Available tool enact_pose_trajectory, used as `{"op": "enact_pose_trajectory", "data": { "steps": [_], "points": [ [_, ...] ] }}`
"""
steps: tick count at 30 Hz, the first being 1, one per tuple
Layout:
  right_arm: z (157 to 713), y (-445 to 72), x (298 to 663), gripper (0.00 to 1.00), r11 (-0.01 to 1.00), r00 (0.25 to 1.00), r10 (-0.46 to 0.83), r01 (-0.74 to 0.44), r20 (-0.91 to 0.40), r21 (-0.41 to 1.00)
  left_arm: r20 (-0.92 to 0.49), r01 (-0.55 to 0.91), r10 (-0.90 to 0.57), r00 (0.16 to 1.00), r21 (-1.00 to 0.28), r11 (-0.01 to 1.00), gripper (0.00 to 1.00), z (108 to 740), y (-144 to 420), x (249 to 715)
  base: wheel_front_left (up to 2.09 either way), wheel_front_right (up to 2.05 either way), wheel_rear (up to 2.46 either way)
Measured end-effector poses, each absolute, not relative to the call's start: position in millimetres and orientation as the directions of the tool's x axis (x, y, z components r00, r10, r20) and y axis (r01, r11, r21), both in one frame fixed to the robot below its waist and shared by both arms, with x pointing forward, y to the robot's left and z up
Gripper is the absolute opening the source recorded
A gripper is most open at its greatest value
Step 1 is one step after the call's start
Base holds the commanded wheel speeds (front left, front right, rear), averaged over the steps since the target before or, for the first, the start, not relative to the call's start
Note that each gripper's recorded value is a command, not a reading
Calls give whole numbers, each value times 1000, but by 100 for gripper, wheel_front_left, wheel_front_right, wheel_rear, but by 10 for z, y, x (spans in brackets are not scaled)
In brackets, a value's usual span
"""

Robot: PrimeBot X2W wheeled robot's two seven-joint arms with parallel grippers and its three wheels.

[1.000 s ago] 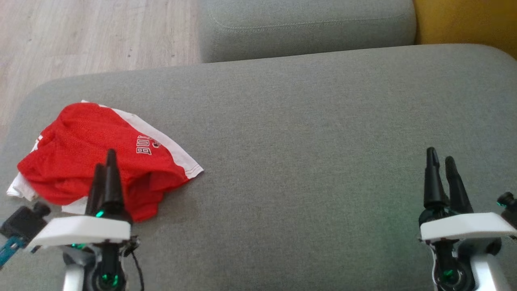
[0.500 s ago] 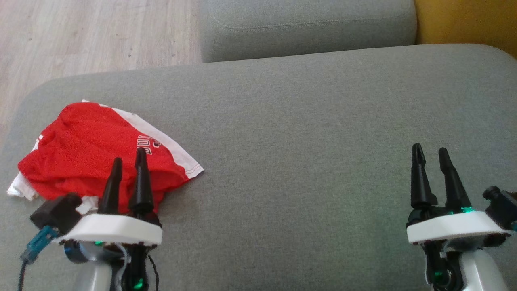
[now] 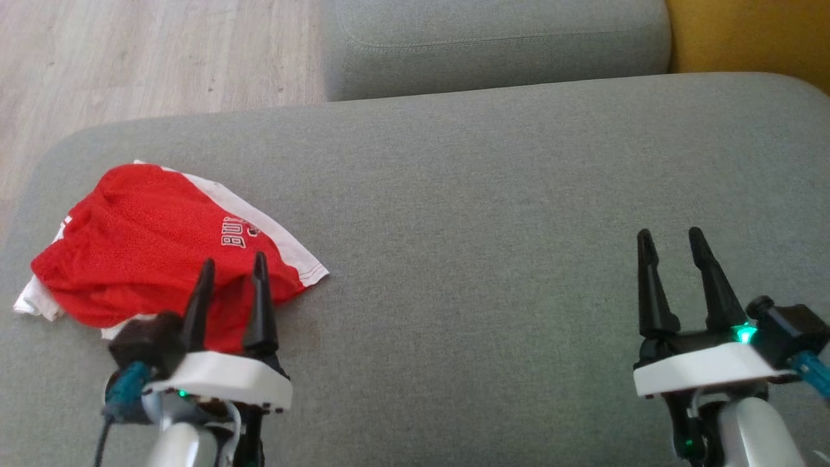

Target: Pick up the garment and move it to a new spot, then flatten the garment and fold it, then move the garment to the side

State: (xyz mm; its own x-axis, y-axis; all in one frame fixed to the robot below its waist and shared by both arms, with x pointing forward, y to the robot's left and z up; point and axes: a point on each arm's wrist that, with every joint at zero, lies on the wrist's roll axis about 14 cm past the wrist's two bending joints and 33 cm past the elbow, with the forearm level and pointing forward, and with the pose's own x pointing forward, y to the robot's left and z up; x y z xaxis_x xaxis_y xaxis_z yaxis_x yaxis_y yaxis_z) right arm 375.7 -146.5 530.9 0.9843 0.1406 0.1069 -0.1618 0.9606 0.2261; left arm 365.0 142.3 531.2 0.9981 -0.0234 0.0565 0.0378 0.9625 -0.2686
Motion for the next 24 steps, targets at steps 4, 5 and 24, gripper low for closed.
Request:
{"op": "enact_pose_trajectory", "data": {
  "steps": [4,5,24],
  "points": [
    [5315,-1403,3745,100,969,980,163,-181,112,168,52,42,-32,998,-210,977,100,5265,1377,3624,0,0,0],
    [5310,-1384,3742,100,970,979,170,-186,110,158,53,42,-32,998,-197,980,100,5260,1370,3620,0,0,0],
    [5407,-1289,3719,100,963,967,192,-219,170,155,172,73,-55,984,-100,992,100,5513,1244,3579,0,0,0]
  ]
}}
